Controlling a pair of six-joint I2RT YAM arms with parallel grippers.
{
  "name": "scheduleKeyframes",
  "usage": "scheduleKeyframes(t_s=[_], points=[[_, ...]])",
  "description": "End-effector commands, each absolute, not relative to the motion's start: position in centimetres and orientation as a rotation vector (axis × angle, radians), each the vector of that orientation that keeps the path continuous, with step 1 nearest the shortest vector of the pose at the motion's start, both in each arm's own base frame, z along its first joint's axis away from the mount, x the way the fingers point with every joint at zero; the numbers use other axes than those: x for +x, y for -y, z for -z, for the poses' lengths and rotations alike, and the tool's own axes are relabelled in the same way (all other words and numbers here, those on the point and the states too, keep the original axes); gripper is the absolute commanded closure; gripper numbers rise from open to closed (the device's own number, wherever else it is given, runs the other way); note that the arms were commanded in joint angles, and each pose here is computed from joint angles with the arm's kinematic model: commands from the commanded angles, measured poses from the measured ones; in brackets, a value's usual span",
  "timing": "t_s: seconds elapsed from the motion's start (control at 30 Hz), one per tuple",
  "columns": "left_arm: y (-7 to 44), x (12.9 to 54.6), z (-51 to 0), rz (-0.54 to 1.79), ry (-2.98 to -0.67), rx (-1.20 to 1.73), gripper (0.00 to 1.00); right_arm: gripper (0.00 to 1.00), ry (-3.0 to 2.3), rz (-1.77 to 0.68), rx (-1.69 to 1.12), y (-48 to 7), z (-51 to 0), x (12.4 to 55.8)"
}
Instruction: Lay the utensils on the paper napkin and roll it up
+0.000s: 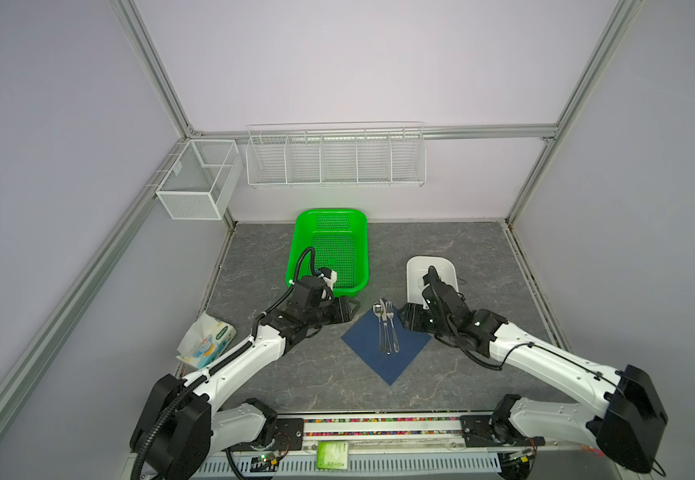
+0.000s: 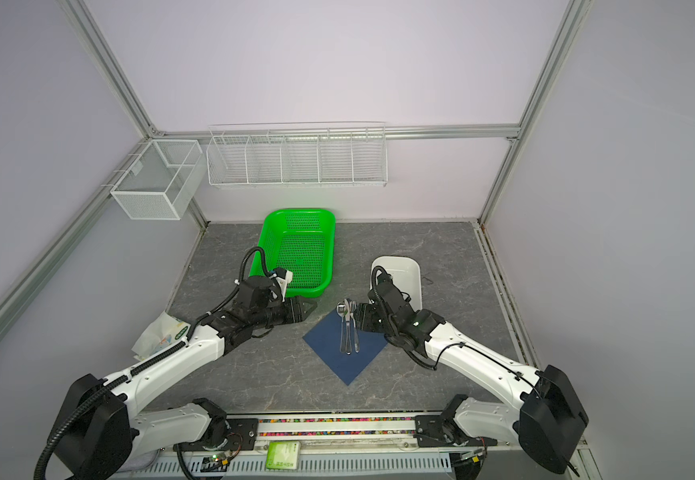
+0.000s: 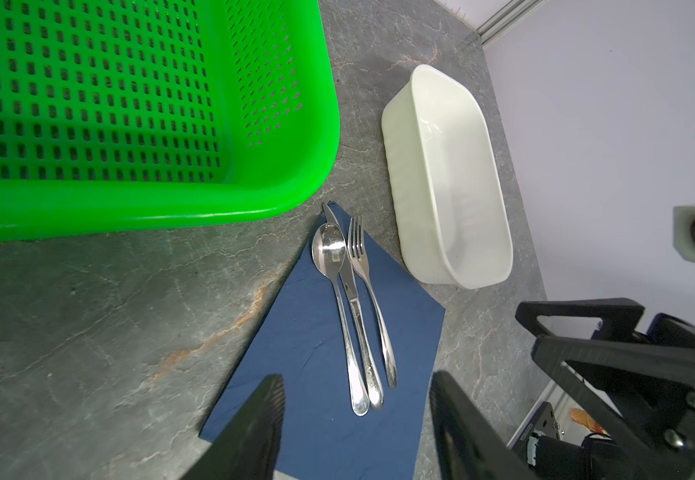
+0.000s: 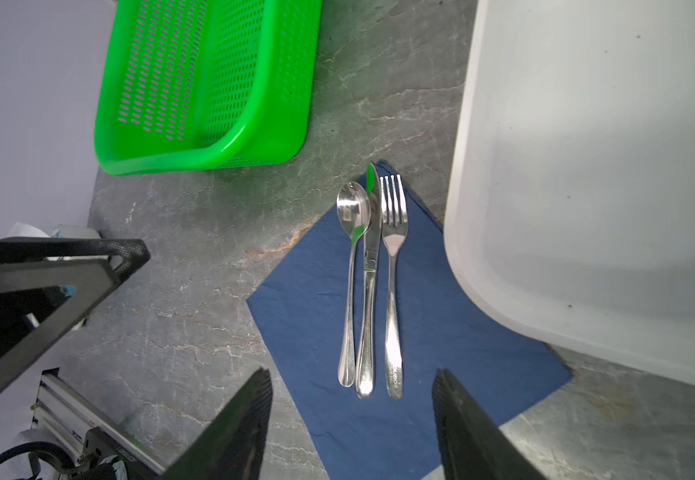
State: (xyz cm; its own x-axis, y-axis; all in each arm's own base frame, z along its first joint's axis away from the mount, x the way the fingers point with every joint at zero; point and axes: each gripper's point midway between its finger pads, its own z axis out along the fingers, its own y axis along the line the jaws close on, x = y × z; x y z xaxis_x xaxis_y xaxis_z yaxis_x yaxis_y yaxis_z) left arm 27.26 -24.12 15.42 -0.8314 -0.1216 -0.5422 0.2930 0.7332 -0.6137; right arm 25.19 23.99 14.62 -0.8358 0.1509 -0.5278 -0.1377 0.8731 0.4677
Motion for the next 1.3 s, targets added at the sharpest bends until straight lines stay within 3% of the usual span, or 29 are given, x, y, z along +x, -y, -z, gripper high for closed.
scheduleKeyframes(t_s=[0.0, 0.33, 0.5, 0.53, 0.6, 0.93, 1.13, 1.27], points=[[23.6, 26.8, -15.4, 0.932, -2.369, 0.162, 0.42, 0.31, -2.468, -0.711, -0.013, -25.0, -13.7, 24.9], [22.7, 26.3, -15.8, 0.898, -2.406, 0.115, 0.42, 0.34, -2.621, -0.821, 0.011, -26.6, -13.1, 22.6], [22.7, 25.2, -14.9, 0.979, -2.406, 0.063, 0.41, 0.33, -2.678, -0.774, 0.144, -24.3, -12.0, 20.4], [23.0, 24.8, -15.1, 1.021, -2.397, 0.075, 0.33, 0.33, -2.657, -0.825, 0.107, -24.8, -12.3, 19.9], [23.2, 24.6, -15.0, 1.057, -2.378, 0.056, 0.27, 0.32, -2.660, -0.842, 0.096, -24.5, -12.0, 18.8], [23.3, 21.3, -12.5, 1.155, -2.432, 0.030, 0.26, 0.31, -2.767, -0.900, 0.114, -25.5, -8.4, 12.9], [22.8, 20.3, -11.6, 1.148, -2.458, 0.001, 0.26, 0.33, -2.753, -1.061, 0.269, -27.3, -5.9, 11.7], [22.6, 20.1, -11.6, 1.132, -2.463, -0.005, 0.26, 0.33, -2.784, -1.022, 0.316, -26.7, -4.8, 11.2]])
